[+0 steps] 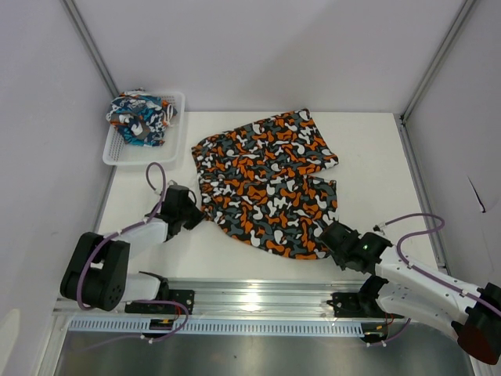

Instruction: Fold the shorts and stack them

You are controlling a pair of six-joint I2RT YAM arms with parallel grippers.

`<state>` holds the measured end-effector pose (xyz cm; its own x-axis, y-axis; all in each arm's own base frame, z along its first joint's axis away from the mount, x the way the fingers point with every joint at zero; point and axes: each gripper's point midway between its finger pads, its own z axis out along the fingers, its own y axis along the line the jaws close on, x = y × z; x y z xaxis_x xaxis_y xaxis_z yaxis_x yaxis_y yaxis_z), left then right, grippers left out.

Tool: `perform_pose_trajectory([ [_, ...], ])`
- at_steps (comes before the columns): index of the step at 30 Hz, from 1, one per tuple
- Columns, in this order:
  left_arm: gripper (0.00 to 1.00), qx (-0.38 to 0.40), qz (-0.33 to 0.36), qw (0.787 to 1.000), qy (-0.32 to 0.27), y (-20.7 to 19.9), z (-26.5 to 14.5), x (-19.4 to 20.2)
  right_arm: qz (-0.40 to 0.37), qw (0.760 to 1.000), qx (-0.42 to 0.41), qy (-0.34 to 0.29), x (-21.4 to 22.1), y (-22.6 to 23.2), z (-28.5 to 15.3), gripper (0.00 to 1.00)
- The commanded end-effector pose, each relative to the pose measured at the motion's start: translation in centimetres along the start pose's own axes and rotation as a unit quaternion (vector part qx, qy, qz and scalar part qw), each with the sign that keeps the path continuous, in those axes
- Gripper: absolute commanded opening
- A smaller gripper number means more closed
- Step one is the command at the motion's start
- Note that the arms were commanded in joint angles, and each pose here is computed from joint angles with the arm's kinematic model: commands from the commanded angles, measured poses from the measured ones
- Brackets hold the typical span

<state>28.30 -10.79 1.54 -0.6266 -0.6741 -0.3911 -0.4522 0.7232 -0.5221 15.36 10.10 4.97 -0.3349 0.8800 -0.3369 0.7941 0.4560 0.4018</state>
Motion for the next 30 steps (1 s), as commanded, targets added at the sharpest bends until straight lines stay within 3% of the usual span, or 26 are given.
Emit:
perform_pose_trajectory([
  [1,0.0,-0.025,0.04,0.999,-0.007,0.7,-0.9,-0.6,-0.011,0.999,-0.007,-0.045,-2.2,1.0,-1.4,0.0],
  [10,0.0,0.013,0.089,0.996,0.0,-0.9,-4.6,-0.9,-0.011,0.996,0.008,-0.085,-5.2,-0.2,-3.6,0.0],
  [19,0.02,0.044,0.114,0.991,0.046,-1.2,-5.6,1.1,-0.007,0.993,-0.004,-0.117,-7.9,0.0,-6.1,0.0],
  [25,0.11,0.068,0.133,0.988,0.042,-1.3,-6.8,1.3,-0.006,0.99,-0.022,-0.138,-9.8,1.1,-8.5,0.0],
  [30,0.0,0.076,0.149,0.985,0.043,-1.8,-7.4,1.3,0.003,0.987,-0.042,-0.153,-11.2,1.4,-9.8,0.0],
])
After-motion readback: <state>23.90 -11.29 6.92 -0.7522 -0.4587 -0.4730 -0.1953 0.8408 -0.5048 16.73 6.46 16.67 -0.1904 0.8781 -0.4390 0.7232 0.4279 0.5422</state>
